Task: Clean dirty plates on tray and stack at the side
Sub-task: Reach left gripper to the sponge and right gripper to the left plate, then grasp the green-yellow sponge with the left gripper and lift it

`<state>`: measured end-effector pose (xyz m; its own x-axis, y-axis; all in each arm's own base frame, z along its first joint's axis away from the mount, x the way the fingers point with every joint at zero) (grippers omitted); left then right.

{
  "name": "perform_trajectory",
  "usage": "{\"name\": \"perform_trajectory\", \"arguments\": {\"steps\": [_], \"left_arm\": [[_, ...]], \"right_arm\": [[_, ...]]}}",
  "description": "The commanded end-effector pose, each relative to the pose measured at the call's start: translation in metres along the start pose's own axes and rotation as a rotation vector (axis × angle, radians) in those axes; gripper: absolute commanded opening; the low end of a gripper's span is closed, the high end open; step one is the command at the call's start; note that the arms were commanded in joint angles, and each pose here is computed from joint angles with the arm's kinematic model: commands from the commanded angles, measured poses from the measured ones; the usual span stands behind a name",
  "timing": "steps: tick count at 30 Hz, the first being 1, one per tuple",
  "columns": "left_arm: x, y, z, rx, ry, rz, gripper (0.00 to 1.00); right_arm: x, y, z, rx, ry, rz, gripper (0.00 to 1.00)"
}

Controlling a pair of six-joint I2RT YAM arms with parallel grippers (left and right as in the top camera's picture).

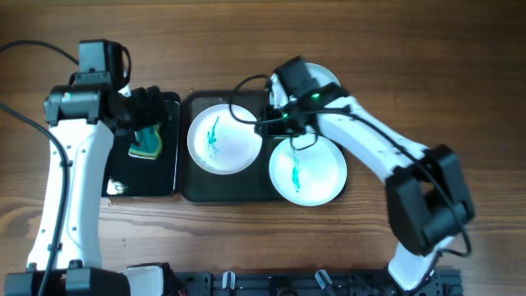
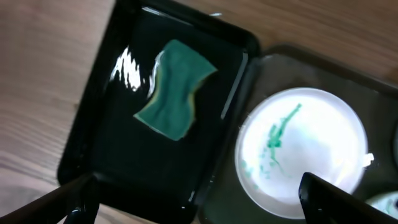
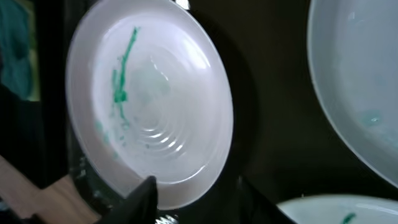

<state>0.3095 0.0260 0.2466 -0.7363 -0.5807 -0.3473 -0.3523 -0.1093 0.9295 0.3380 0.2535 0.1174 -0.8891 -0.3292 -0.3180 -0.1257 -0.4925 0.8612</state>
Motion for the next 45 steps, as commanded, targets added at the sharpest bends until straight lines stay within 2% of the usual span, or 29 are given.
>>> {"name": "perform_trajectory", "arguments": {"steps": [1,8,11,16,18,24,30,35,41,42,43,44,45], "left_arm": [[-0.012,-0.013,0.012,-0.061,0.059,0.004,1.00],[-0.012,-0.036,0.012,-0.099,0.056,0.059,1.00],[-0.012,-0.047,0.011,-0.113,0.053,0.082,0.97],[-0.011,-0.070,0.011,-0.154,0.011,0.127,0.98],[-0.011,-0.077,0.012,-0.171,-0.013,0.144,0.89],[-0.009,-0.097,0.011,-0.183,-0.107,0.188,0.72],[-0.017,-0.124,0.004,-0.160,-0.219,0.179,0.68],[-0.018,-0.154,0.003,-0.172,-0.222,0.195,0.64],[-0.005,-0.188,0.008,-0.205,-0.276,0.286,0.51],[-0.003,-0.190,0.009,-0.208,-0.277,0.294,0.46],[-0.003,-0.192,0.009,-0.210,-0.277,0.298,0.40],[-0.002,-0.192,0.009,-0.211,-0.277,0.300,0.29],[-0.002,-0.192,0.009,-0.211,-0.277,0.300,0.11]], "right_arm": [[0.004,-0.029,-0.010,0.108,-0.053,0.032,0.35],[0.008,-0.051,-0.013,0.151,-0.032,0.047,0.33],[0.012,-0.060,-0.014,0.149,-0.047,0.061,0.26],[0.016,-0.071,-0.014,0.151,-0.060,0.076,0.09],[0.016,-0.072,-0.014,0.152,-0.062,0.077,0.05],[0.016,-0.072,-0.015,0.159,-0.055,0.078,0.04],[0.016,-0.072,-0.015,0.159,-0.050,0.078,0.05],[0.017,-0.071,-0.015,0.160,-0.052,0.084,0.05],[0.018,-0.071,-0.015,0.162,-0.052,0.089,0.05],[0.019,-0.071,-0.015,0.162,-0.050,0.090,0.05],[0.019,-0.071,-0.015,0.162,-0.050,0.092,0.05],[0.019,-0.071,-0.015,0.162,-0.050,0.092,0.05],[0.019,-0.071,-0.015,0.162,-0.050,0.092,0.05]]}}
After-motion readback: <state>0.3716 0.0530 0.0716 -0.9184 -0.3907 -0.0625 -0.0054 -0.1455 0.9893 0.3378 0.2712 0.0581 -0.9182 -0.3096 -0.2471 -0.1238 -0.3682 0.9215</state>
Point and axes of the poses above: each gripper's point midway between its finger pads, its own y axis back along the fingers, its own z axis along the line the jaws close on, x = y × z, the point moved 6 cm from there along y, back along the fingers, and after that the axes turned 15 degrees about y, right-handed, at the moved point
